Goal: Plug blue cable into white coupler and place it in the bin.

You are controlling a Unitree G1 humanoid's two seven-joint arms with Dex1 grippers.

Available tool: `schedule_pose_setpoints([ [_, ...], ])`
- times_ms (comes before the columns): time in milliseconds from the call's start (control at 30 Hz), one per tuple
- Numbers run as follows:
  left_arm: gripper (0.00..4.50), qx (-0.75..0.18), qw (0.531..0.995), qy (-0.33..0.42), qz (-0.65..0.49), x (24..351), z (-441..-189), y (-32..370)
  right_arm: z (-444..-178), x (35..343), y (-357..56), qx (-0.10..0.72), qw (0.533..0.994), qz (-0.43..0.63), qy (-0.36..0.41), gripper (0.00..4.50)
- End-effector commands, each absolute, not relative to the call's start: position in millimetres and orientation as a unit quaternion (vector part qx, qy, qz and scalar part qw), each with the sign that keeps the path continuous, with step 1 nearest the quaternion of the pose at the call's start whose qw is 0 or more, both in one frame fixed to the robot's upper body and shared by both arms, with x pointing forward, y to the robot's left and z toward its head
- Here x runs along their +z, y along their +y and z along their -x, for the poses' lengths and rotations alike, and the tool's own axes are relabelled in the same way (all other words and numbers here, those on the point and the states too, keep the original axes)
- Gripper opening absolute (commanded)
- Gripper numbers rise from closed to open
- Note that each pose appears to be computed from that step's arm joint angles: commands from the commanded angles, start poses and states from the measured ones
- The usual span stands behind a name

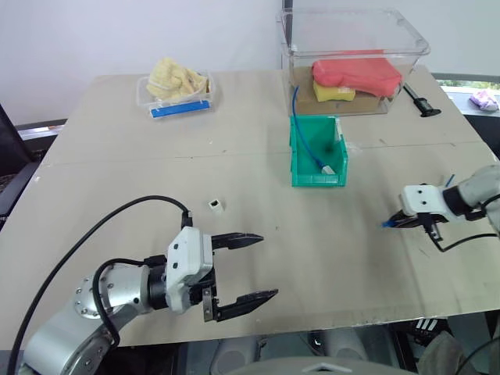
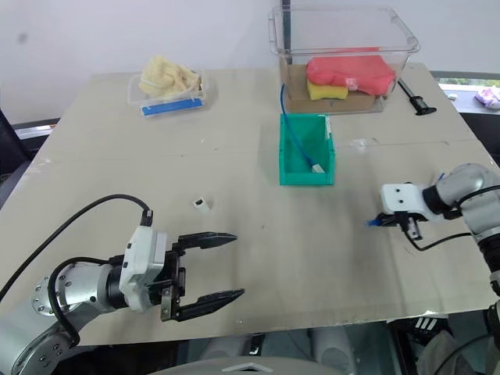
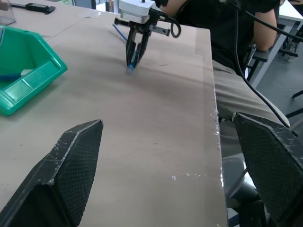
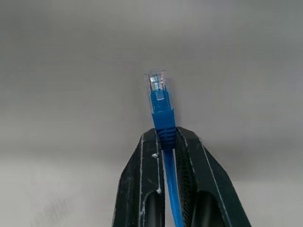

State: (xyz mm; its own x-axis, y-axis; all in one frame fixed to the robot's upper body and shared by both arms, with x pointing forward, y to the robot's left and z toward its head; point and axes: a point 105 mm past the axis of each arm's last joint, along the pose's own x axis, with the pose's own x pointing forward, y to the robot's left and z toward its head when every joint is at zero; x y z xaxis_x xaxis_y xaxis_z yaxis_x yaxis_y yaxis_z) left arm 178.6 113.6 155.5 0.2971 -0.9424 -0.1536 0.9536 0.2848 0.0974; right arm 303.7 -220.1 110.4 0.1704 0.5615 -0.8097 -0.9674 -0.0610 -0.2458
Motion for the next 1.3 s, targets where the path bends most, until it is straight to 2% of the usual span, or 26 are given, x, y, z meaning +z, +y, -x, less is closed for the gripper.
schedule_pose_setpoints([
  [33,4.50,-0.575,0.812,0.042,-0.097,139.0,-208.7,128.5,-302.9,125.9,-176.1,0.610,0.651,0.407,0.196,0.06],
  [100,4.50,-0.571,0.812,0.053,-0.106,127.6,-224.0,139.4,-302.2,121.0,-146.0,0.618,0.645,0.408,0.187,0.06],
  [200,4.50,-0.575,0.808,0.055,-0.118,119.2,-231.9,147.6,-307.3,116.3,-115.2,0.616,0.648,0.410,0.180,0.06],
  [300,4.50,-0.579,0.803,0.054,-0.126,115.9,-233.1,149.5,-308.9,111.7,-89.7,0.619,0.646,0.411,0.176,0.06],
  [467,4.50,-0.588,0.796,0.053,-0.133,112.6,-230.2,142.8,-308.9,99.8,-73.4,0.621,0.643,0.410,0.179,0.06],
  [500,4.50,-0.590,0.795,0.053,-0.131,112.3,-229.4,140.4,-308.4,100.6,-72.1,0.623,0.647,0.402,0.177,0.73],
  [567,4.50,-0.591,0.795,0.048,-0.133,112.9,-229.8,135.9,-308.3,106.1,-73.3,0.620,0.661,0.389,0.166,1.41],
  [667,4.50,-0.591,0.795,0.043,-0.130,114.1,-232.2,127.9,-306.1,125.8,-78.9,0.609,0.693,0.368,0.116,2.75],
  [733,4.50,-0.589,0.795,0.063,-0.131,111.3,-236.7,122.9,-290.5,140.3,-86.6,0.620,0.707,0.330,0.081,3.62],
  [900,4.50,-0.592,0.793,0.070,-0.125,115.3,-250.2,105.6,-259.5,158.5,-110.0,0.595,0.757,0.269,0.028,3.62],
  [1067,4.50,-0.592,0.790,0.082,-0.139,113.2,-269.2,87.1,-226.9,147.4,-145.1,0.497,0.838,0.222,0.025,3.62],
  [1300,4.50,-0.598,0.778,0.097,-0.167,99.4,-286.5,67.1,-195.0,138.1,-159.7,0.391,0.902,0.179,0.038,3.62],
])
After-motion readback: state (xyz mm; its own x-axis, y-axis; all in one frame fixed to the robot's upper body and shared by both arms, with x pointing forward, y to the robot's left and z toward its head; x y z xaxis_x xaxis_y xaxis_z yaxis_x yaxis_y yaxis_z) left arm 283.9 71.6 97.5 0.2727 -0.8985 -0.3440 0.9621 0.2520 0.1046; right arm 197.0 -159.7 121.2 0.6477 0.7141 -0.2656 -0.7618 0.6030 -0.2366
